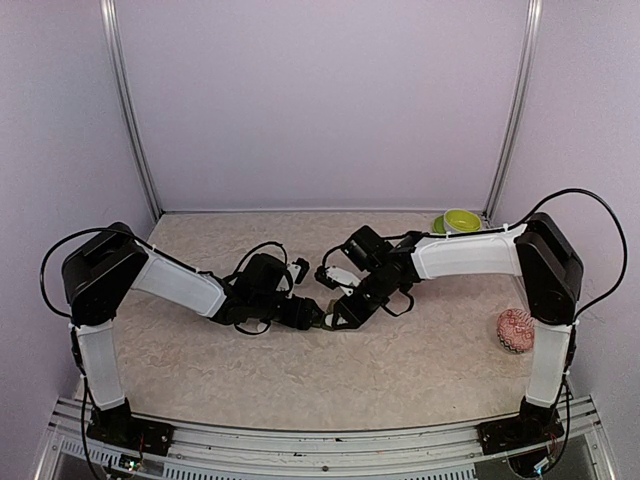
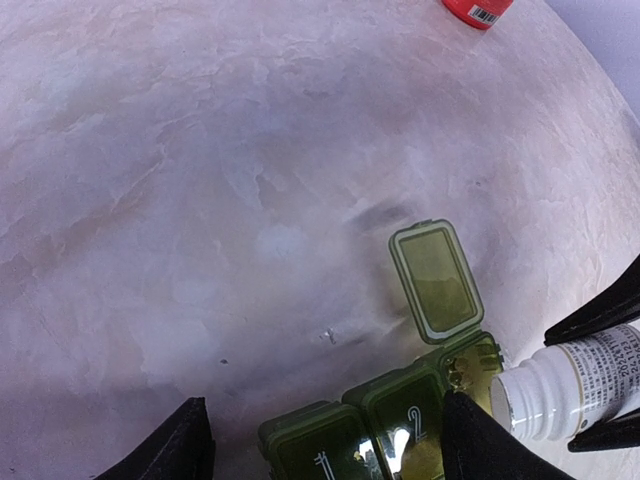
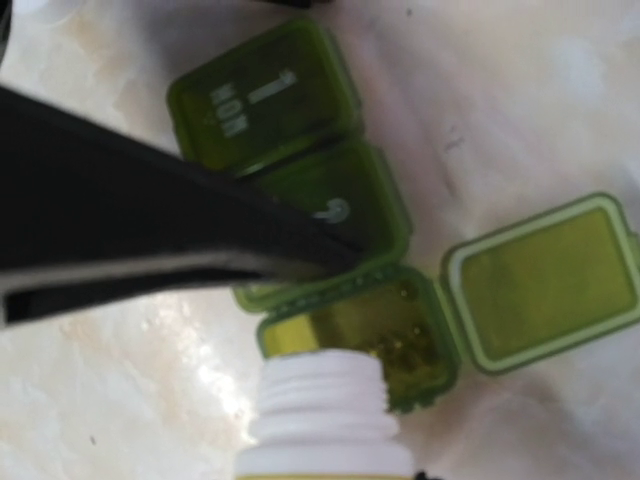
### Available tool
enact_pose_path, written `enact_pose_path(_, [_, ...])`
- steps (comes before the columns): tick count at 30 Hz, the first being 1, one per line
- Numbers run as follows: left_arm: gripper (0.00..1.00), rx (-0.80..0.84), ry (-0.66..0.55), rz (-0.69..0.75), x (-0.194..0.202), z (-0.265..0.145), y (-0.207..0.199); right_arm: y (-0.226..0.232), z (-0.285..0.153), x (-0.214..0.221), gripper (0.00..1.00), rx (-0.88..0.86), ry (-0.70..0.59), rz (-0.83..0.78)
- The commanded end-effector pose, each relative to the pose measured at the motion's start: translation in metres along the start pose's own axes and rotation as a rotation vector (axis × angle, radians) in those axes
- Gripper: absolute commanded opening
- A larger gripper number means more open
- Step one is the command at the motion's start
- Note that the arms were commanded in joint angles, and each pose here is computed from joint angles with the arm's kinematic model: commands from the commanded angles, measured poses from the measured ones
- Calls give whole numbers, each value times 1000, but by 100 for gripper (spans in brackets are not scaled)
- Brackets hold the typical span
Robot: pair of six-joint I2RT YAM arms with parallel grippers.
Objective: Sort the pills into containers
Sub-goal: Pour the pill into the compartment of the pill container.
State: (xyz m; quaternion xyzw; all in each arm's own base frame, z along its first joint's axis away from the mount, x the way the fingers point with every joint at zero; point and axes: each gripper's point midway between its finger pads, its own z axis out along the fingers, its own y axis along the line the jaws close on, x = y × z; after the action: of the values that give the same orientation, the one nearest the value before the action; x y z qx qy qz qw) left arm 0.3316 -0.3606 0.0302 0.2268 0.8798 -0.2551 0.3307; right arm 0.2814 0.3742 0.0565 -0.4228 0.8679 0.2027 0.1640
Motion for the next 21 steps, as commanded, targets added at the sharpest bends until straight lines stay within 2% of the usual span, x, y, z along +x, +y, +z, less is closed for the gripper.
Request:
enact_pose_path(1, [75, -37, 83, -1, 24, 6, 12, 1, 9, 14, 12, -2, 49, 1])
enact_pose_path(8, [75, -40, 84, -1, 25, 6, 13, -2, 5, 12, 12, 24, 31, -10])
enact_pose_path(21, [75, -40, 85, -2, 24, 7, 13, -2, 1, 15, 12, 29, 110, 3])
